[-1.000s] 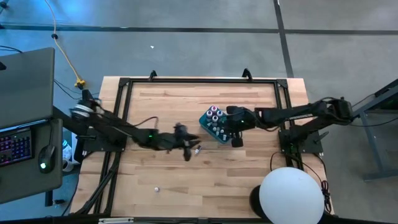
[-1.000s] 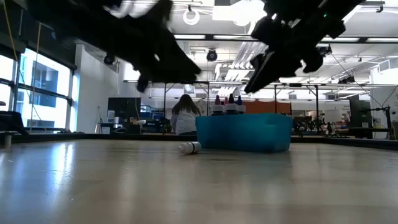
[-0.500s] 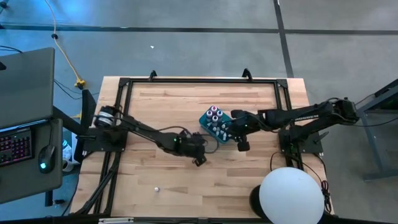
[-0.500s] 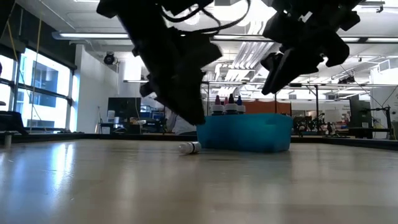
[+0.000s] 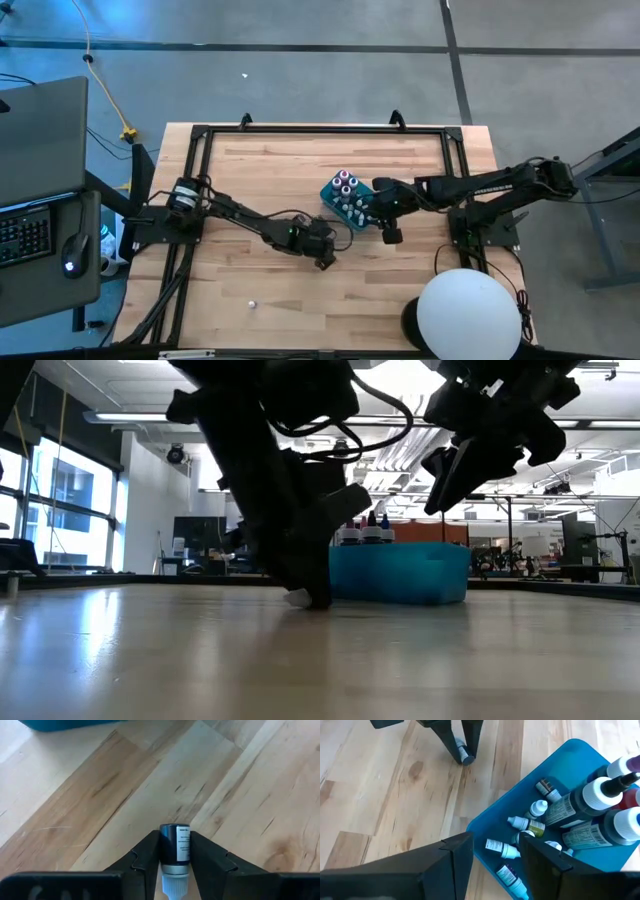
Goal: Pick & Place food coloring
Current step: Put the small black food coloring bottle into the blue container
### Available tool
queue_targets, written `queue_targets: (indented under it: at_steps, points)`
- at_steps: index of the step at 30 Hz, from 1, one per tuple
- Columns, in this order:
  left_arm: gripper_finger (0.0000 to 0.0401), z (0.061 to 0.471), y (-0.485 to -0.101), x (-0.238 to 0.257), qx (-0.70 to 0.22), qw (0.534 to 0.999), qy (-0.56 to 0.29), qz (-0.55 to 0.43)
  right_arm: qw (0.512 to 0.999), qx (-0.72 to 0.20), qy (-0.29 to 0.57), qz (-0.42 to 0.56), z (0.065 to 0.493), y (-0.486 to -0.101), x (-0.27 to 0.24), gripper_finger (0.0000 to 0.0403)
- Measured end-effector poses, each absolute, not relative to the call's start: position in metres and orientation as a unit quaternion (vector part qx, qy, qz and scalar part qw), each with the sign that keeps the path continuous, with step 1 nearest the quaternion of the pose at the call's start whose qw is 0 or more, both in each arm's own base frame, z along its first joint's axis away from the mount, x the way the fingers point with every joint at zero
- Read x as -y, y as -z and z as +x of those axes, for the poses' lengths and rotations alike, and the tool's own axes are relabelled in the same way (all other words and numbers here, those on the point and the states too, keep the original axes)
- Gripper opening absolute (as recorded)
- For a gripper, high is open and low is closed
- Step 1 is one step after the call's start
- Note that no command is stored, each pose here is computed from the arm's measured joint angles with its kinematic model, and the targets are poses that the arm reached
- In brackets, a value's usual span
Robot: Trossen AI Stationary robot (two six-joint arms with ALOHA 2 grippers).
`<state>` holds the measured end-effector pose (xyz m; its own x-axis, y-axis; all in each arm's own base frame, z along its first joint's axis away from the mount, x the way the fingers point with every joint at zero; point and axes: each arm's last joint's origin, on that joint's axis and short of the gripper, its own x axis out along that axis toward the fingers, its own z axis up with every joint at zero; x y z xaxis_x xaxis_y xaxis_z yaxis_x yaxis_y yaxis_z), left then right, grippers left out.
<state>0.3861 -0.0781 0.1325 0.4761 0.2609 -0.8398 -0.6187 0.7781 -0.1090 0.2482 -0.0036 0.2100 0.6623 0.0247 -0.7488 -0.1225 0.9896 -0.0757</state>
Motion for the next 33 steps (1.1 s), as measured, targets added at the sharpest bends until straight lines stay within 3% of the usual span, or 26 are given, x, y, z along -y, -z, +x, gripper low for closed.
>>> queue_targets:
  at_steps: [9, 17, 21, 28, 33]
  points:
    - [0.0055, 0.391, -0.141, 0.078, -0.426, 0.842, -0.263, -0.203, 0.910, -0.409, -0.034, -0.062, 0.245, -0.212, 0.004, 0.0149]
    - [0.0080, 0.430, -0.219, 0.069, -0.337, 0.908, -0.218, -0.119, 0.918, -0.381, 0.042, -0.105, 0.218, -0.242, 0.008, 0.0149]
    - [0.0081, 0.447, -0.252, 0.042, -0.297, 0.926, -0.210, -0.102, 0.924, -0.371, 0.054, -0.079, 0.201, -0.253, 0.008, 0.0149]
    - [0.0085, 0.469, -0.234, -0.009, -0.316, 0.924, -0.183, -0.111, 0.929, -0.360, 0.063, -0.062, 0.181, -0.265, 0.008, 0.0149]
    - [0.0122, 0.473, -0.210, -0.024, -0.346, 0.911, -0.191, -0.119, 0.930, -0.357, 0.062, -0.063, 0.178, -0.266, 0.008, 0.0149]
